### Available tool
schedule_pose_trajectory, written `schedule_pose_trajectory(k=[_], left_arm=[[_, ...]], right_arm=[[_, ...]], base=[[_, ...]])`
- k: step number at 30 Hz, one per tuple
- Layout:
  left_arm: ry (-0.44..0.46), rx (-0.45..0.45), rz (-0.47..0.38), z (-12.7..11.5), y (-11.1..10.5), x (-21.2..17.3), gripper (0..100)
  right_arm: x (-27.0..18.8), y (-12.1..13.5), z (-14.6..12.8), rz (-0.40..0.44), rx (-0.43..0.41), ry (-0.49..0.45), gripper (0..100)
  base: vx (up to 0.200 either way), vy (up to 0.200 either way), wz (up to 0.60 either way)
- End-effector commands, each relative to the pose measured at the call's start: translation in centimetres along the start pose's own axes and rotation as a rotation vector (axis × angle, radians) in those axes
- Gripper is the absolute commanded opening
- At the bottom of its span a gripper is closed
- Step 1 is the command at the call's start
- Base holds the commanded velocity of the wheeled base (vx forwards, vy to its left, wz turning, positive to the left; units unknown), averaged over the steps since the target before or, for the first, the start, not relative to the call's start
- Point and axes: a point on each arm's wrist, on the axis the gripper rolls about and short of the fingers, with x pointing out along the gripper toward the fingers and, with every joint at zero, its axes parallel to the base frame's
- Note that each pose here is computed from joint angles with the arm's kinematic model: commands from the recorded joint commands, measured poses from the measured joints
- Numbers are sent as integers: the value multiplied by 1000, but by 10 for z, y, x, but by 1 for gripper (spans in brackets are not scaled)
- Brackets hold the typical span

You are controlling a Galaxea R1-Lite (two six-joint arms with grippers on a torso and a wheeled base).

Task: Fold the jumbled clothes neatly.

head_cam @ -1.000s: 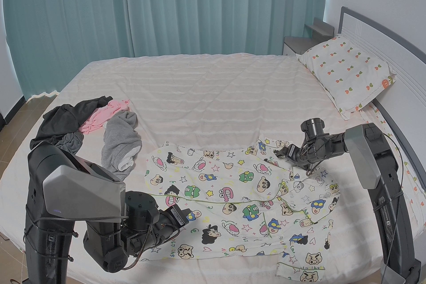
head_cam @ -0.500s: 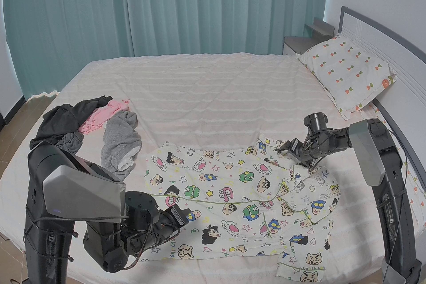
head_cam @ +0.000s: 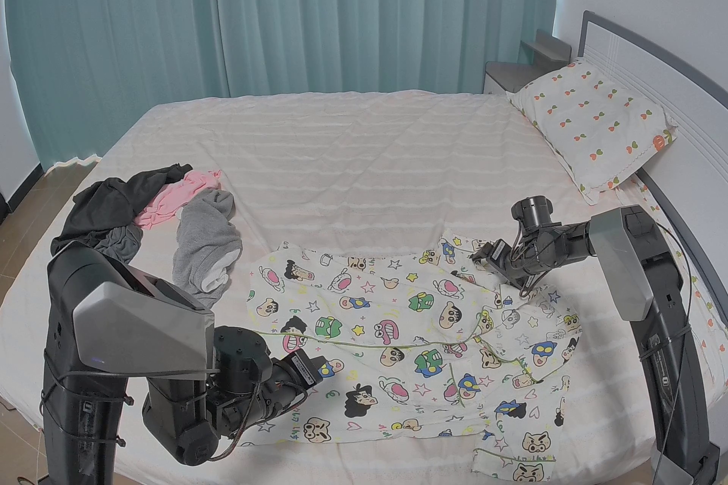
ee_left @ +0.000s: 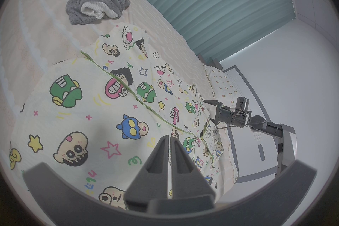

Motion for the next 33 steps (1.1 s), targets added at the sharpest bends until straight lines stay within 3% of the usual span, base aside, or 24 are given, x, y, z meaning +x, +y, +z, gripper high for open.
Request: schedule_pose_trajectory(k=[1, 8, 21, 33], left_arm=[[-9, 0, -14, 1, -1, 0, 0], [-9, 0, -14, 1, -1, 0, 0], [-8, 0, -13, 1, -1, 0, 0], [-8, 0, -13, 1, -1, 0, 0]], right_arm=[[-17, 12, 11, 25, 29, -34, 100], [-48, 33, 28, 85, 71, -89, 100], [-7, 11, 5, 33, 65, -50, 100], [6, 20, -16, 55, 30, -31, 100]], base=[[0, 0, 0], [0, 0, 0], [0, 0, 0], [0, 0, 0]])
